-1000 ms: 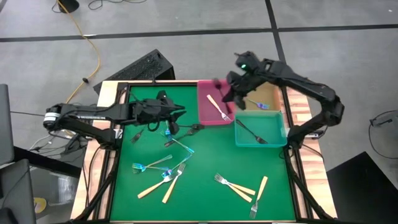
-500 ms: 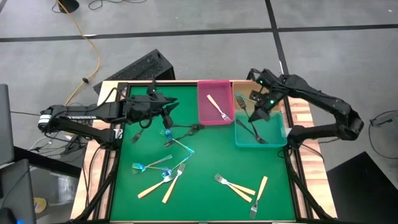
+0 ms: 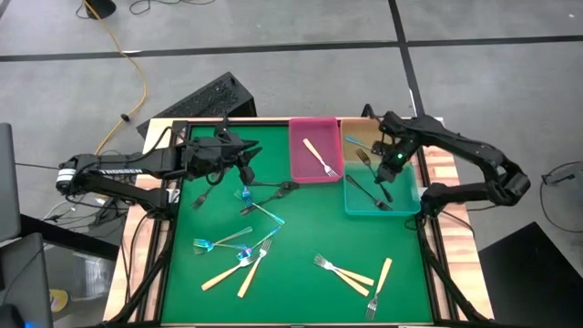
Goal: Sort silverware by color (type)
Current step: Put the black fork into the blue bin
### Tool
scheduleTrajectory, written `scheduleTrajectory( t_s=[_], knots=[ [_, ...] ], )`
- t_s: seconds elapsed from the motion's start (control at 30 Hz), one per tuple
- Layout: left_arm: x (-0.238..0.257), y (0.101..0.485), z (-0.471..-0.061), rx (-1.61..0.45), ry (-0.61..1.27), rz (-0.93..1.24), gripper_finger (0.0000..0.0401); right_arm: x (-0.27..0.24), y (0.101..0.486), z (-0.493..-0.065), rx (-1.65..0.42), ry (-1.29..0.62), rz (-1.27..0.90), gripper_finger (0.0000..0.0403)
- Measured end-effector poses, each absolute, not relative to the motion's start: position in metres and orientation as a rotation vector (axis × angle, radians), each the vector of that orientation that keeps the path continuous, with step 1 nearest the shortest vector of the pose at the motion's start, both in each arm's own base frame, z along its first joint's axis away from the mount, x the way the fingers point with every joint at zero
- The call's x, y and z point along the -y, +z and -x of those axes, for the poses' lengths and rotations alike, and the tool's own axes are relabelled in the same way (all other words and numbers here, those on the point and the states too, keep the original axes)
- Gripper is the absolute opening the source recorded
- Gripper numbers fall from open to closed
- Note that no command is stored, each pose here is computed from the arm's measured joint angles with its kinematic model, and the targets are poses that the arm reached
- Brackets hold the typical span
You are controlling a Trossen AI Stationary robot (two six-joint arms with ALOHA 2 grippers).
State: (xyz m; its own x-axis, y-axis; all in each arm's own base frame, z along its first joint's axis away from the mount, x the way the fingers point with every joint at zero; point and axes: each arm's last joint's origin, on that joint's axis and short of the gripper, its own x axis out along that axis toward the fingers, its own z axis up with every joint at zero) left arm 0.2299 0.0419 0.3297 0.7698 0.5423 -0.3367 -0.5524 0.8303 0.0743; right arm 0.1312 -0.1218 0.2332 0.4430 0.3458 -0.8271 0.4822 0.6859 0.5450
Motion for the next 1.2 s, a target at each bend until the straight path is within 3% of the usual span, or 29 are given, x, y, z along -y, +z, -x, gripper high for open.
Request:
scheduleTrajectory(
  t_s=[0.27,0.53,1.2],
  knots=[
    [-0.042,0.33,-0.23,-0.356,0.596,0.028,0.0076,0.126,0.216,-0.132,-1.383,-0.174,-0.825,0.0022],
    [-0.046,0.33,-0.229,-0.352,0.624,0.041,0.0076,0.124,0.201,-0.146,-1.516,-0.127,-0.761,0.0022],
    [-0.047,0.33,-0.229,-0.349,0.632,0.052,0.0076,0.125,0.165,-0.158,-1.604,-0.083,-0.718,0.0022]
  ],
)
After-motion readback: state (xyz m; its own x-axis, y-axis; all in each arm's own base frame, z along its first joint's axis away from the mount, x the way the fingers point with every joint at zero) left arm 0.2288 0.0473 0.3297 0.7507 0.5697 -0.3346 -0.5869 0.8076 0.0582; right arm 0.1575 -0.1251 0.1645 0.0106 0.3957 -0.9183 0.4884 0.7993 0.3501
